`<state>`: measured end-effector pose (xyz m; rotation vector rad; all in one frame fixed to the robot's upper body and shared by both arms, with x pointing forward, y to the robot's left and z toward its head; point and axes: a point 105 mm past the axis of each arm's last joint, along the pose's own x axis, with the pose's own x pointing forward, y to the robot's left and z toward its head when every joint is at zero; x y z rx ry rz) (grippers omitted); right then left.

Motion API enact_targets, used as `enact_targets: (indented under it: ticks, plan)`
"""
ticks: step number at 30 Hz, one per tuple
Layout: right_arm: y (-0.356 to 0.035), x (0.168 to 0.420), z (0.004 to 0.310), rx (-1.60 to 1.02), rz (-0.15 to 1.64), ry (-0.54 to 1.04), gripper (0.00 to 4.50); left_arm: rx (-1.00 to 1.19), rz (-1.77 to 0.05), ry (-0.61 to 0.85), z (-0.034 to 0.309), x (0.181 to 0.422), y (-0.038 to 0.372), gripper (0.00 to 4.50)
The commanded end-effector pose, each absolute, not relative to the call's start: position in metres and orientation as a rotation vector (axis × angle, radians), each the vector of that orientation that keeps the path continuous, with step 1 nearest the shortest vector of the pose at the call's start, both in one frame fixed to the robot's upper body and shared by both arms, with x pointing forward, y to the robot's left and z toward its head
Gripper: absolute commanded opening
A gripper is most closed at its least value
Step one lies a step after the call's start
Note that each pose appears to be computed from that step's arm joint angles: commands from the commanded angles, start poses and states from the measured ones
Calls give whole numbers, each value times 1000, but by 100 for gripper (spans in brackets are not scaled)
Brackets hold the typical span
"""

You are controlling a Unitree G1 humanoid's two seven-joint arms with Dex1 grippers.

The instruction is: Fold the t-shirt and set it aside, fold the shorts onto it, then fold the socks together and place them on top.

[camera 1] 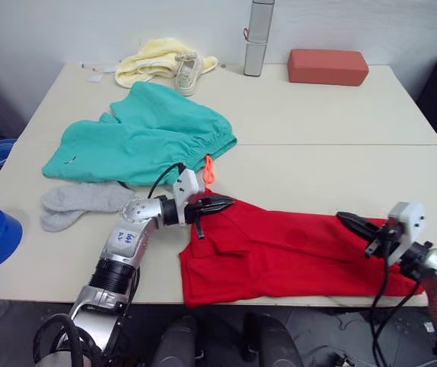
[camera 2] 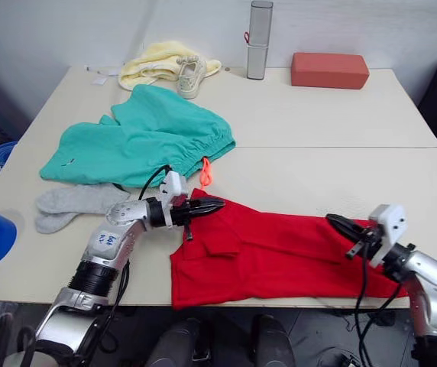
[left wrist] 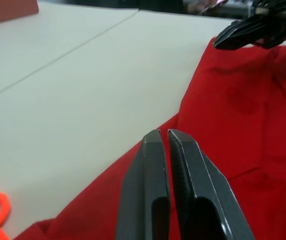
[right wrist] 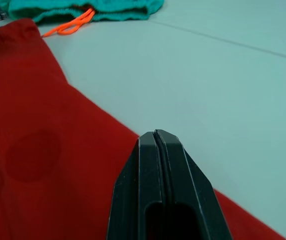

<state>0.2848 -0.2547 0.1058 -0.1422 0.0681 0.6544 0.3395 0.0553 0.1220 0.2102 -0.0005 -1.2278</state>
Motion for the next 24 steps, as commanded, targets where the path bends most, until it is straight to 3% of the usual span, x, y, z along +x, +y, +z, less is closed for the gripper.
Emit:
enact_targets:
  ticks: [1, 9, 17, 22, 24]
  plan:
    - [-256, 287, 106, -196, 623, 80, 0, 268, -1189, 19, 117, 345, 48, 23]
    - [-312, 289, 94, -248, 426, 170, 0, 276, -989, 81, 98, 363, 66, 23]
    - [-362, 288, 98, -277, 260, 179, 0, 268, -979, 27, 105, 360, 81, 23]
    - [-362, 283, 123, -210, 315, 106, 0, 167, -1068, -75, 127, 344, 86, 23]
    - [-352, 274, 134, -236, 445, 131, 36, 133, -1129, -119, 139, 332, 94, 62]
